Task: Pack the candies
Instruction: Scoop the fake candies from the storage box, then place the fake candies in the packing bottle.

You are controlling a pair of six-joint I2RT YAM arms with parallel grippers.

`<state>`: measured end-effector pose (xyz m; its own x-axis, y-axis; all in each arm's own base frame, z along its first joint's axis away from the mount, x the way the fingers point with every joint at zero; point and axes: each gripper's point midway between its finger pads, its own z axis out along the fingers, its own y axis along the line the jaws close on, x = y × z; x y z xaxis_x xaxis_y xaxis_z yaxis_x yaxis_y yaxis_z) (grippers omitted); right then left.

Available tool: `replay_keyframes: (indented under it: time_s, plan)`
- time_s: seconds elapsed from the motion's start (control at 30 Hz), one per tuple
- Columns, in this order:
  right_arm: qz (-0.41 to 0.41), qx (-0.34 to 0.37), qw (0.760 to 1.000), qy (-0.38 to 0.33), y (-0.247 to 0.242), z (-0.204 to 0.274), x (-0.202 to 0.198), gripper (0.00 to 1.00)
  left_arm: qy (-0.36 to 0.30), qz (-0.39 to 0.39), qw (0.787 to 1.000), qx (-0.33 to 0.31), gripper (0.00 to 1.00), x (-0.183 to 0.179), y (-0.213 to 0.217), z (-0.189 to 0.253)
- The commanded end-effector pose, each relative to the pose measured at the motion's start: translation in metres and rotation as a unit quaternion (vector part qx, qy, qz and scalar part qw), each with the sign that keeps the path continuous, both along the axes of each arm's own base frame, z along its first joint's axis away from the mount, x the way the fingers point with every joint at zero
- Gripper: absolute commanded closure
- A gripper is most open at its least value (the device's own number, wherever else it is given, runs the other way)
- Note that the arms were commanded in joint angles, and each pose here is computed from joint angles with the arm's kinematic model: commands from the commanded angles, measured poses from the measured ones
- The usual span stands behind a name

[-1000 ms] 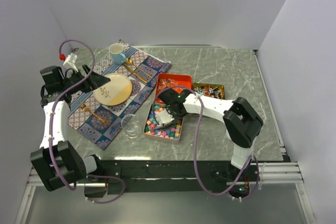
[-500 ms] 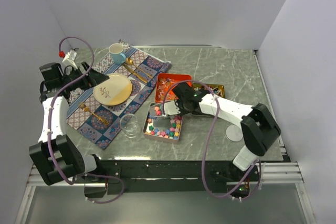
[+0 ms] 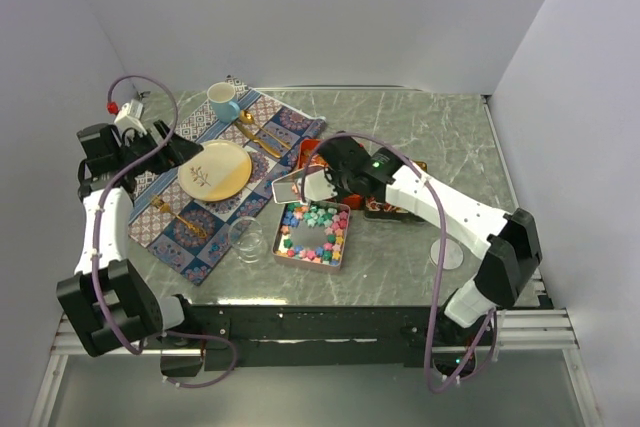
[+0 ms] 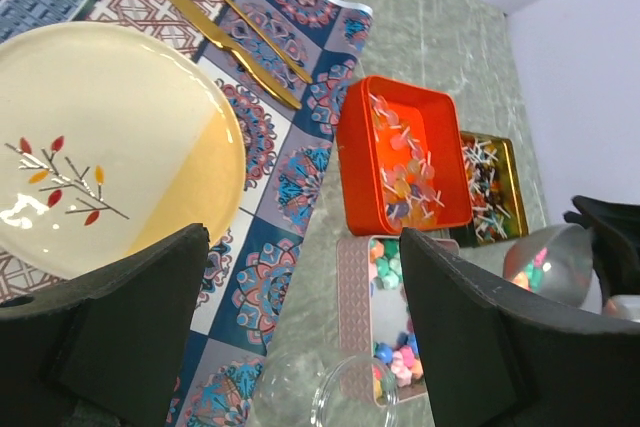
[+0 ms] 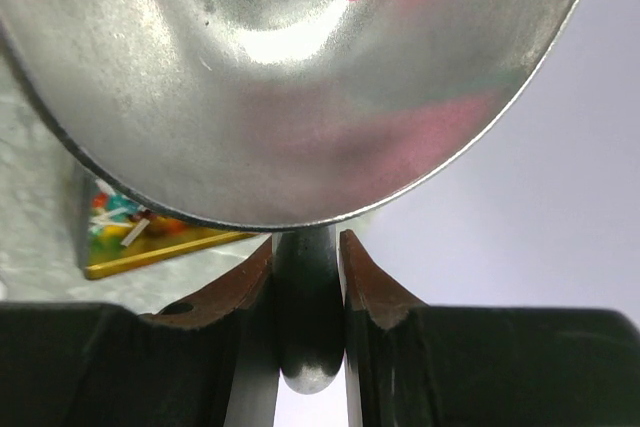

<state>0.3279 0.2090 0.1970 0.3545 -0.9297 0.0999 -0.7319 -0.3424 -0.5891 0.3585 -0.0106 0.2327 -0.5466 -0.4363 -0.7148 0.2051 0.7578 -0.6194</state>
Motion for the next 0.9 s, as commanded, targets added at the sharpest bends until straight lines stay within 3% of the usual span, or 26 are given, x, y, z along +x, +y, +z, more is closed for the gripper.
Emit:
replay_keyframes:
  time_s: [0.0,0.3,0.7,0.87]
  plan:
    - [0.026,-0.068,0.997,-0.021,0.006,0.013,0.006,1.0,-0.046,0.037,0.998,0.02,0.17,-0.003,0.007,0.02]
    - [0.068,-0.138,0.987,-0.055,0.046,0.011,0.006,1.0,-0.033,0.141,0.987,0.065,0.14,-0.015,0.035,0.007]
    - [0.094,-0.172,0.976,-0.093,0.083,0.025,0.01,1.0,-0.06,0.153,0.984,0.065,0.13,-0.03,0.034,0.011]
    - [0.104,-0.219,0.962,-0.128,0.082,0.029,0.01,1.0,-0.07,0.157,0.983,0.062,0.12,-0.032,0.035,0.014]
